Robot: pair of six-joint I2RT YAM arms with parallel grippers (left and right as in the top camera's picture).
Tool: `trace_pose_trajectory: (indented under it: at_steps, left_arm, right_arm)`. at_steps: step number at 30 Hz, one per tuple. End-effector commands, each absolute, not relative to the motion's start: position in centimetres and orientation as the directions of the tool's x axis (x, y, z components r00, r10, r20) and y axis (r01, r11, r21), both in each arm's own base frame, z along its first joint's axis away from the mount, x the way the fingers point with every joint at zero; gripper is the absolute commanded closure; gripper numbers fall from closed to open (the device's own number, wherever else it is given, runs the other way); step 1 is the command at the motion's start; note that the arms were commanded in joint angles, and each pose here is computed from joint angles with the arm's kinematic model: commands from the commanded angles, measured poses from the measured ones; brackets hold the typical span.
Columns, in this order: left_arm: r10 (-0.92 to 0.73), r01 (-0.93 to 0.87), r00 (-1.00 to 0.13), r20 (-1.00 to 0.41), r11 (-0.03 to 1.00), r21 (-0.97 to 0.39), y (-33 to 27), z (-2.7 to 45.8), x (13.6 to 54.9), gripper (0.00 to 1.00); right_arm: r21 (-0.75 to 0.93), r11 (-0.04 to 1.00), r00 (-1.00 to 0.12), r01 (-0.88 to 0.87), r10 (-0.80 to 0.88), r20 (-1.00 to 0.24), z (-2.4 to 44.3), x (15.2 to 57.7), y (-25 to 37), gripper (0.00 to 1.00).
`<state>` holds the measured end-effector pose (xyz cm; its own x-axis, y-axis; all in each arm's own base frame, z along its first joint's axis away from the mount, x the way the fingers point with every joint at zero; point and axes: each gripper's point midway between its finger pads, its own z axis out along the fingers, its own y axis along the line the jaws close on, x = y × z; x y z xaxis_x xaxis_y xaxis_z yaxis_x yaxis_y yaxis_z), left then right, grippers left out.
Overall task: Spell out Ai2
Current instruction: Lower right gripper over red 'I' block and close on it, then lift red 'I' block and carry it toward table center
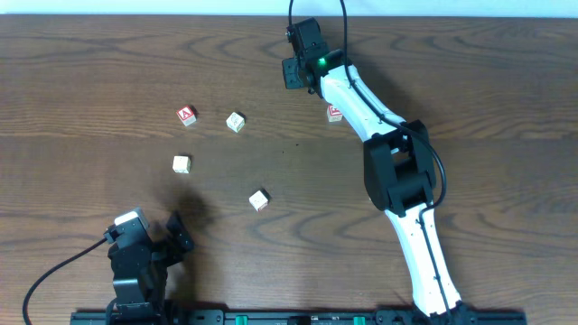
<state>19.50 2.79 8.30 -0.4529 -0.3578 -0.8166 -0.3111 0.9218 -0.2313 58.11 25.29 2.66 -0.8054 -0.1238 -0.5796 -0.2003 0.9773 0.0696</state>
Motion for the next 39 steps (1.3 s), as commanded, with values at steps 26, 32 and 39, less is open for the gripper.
trace_pose_trajectory:
  at_steps: [26,32,39]
  left_arm:
    - [-0.349,-0.305,-0.461,-0.815,0.926,-0.224,2.7,7.9,19.5,0.05]
    - [-0.349,-0.305,-0.461,-0.815,0.926,-0.224,2.7,7.9,19.5,0.05]
    - [-0.349,-0.305,-0.461,-0.815,0.926,-0.224,2.7,7.9,19.5,0.05]
  right_arm:
    - [0.057,0.979,-0.824,-0.197,-0.134,-0.55,9.6,55.3,24.1,0.99]
    - [0.041,0.978,-0.855,-0.202,-0.156,-0.495,11.7,52.8,23.0,0.99]
    - [0.036,0.977,-0.896,-0.211,-0.178,-0.408,12.7,49.7,22.1,0.99]
